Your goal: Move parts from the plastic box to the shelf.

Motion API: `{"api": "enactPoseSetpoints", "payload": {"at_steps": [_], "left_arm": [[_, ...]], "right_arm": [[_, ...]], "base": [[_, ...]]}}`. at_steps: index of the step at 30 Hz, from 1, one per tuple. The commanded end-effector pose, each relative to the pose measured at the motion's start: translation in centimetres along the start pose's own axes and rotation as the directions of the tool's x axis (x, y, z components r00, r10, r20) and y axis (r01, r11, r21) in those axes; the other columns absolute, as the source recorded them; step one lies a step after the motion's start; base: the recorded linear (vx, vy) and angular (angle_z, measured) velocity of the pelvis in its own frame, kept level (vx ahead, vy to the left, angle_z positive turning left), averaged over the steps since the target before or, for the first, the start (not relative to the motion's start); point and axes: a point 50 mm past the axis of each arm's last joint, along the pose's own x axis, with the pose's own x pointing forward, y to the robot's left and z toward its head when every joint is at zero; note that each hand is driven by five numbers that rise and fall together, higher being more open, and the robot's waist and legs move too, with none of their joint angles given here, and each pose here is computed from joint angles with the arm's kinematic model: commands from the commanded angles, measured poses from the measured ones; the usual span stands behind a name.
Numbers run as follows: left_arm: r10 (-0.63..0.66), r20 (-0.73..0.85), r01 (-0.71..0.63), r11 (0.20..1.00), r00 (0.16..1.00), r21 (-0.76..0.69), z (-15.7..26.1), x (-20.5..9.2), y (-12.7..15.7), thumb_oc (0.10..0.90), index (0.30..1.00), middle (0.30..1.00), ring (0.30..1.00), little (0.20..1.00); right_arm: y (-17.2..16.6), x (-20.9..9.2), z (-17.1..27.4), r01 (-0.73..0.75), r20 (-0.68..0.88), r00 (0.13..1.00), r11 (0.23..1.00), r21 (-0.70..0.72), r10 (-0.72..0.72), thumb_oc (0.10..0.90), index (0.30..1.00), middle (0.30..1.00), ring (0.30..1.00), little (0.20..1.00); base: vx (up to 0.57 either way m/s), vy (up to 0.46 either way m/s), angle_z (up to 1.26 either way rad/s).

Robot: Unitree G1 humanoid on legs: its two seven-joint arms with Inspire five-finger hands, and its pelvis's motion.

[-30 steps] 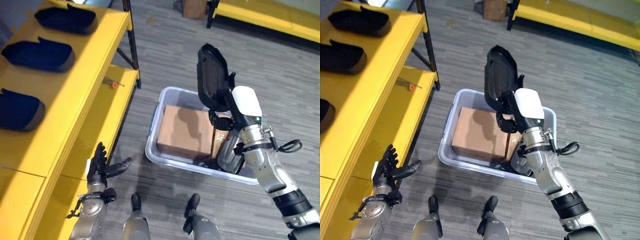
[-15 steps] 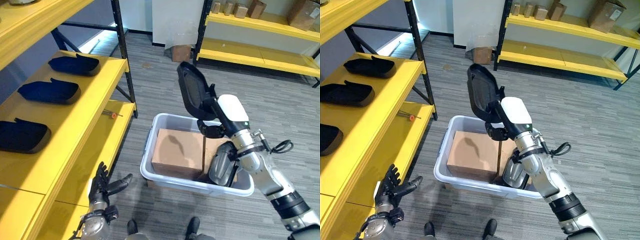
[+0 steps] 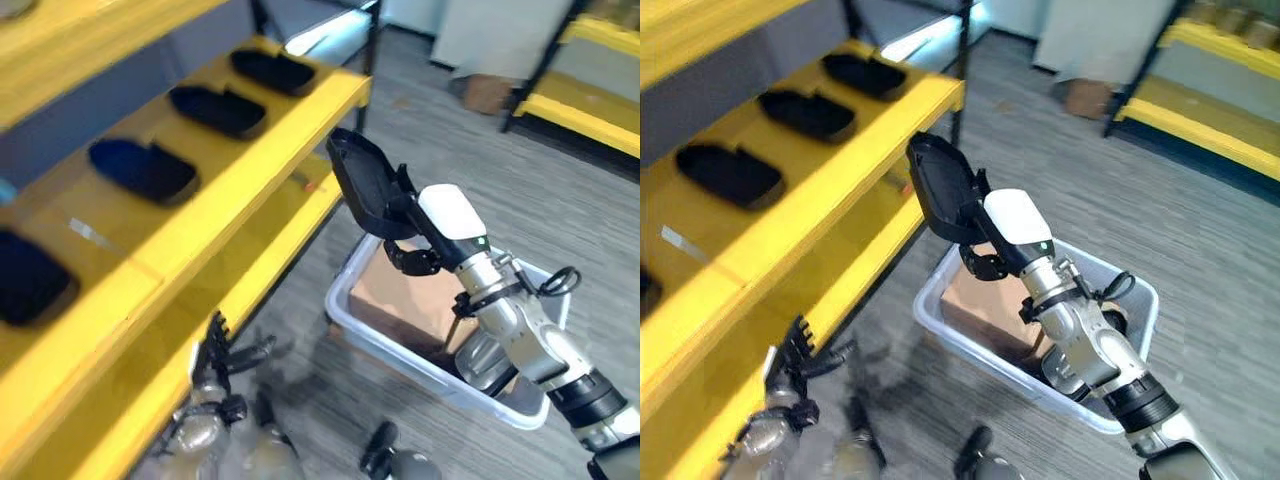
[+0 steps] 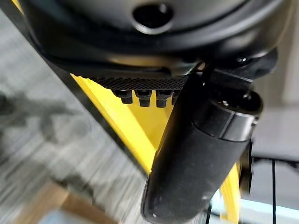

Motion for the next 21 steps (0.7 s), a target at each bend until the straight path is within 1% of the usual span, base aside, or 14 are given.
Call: {"api": "enactPoseSetpoints", "payload": {"at_steps": [1, 4, 6, 10, 14, 21], "left_arm": [[-0.092, 0.231, 0.097, 0.995, 0.968, -0.009, 5.1, 1.0, -2.0, 0.9, 1.0, 1.0, 1.0, 1.0], [-0.11, 0.223, 0.114, 0.993, 0.969, -0.008, 4.9, 0.9, -2.4, 0.9, 1.0, 1.0, 1.0, 1.0], [-0.137, 0.224, 0.136, 0.99, 0.965, 0.02, 4.9, 1.1, -2.9, 0.9, 1.0, 1.0, 1.0, 1.0], [-0.133, 0.242, 0.123, 0.991, 0.961, 0.055, 5.3, 1.1, -2.3, 0.9, 1.0, 1.0, 1.0, 1.0], [-0.086, 0.237, 0.073, 0.995, 0.968, 0.063, 5.0, 0.8, -1.1, 0.9, 1.0, 1.0, 1.0, 1.0], [-0.053, 0.213, 0.038, 0.997, 0.976, 0.072, 4.2, 0.1, 0.0, 0.9, 1.0, 1.0, 1.0, 1.0]], "right_arm": [[-7.7, 1.5, 2.9, 0.407, 0.171, 0.9, 0.913, -0.01, -0.4, 0.4, 0.3, 0.3, 0.3, 0.3], [-8.5, 0.8, 2.6, 0.438, 0.164, 0.889, 0.898, -0.038, -0.427, 0.4, 0.3, 0.3, 0.3, 0.3], [-8.0, 0.0, 1.7, 0.429, 0.108, 0.9, 0.903, -0.036, -0.423, 0.4, 0.3, 0.3, 0.3, 0.3], [-8.0, -0.3, 1.6, 0.441, 0.108, 0.894, 0.896, -0.046, -0.434, 0.4, 0.3, 0.3, 0.3, 0.3], [-7.3, -0.1, 1.9, 0.422, 0.107, 0.903, 0.906, -0.039, -0.416, 0.4, 0.3, 0.3, 0.3, 0.3], [-6.4, 0.1, 2.1, 0.389, 0.094, 0.918, 0.921, -0.026, -0.385, 0.4, 0.3, 0.3, 0.3, 0.3]], "base": [[0.0, 0.232, 0.74], [0.03, 0.234, 1.1], [0.05, 0.322, 0.86], [0.01, 0.171, 0.89], [0.04, 0.16, 0.25], [0.05, 0.115, 0.38]]}}
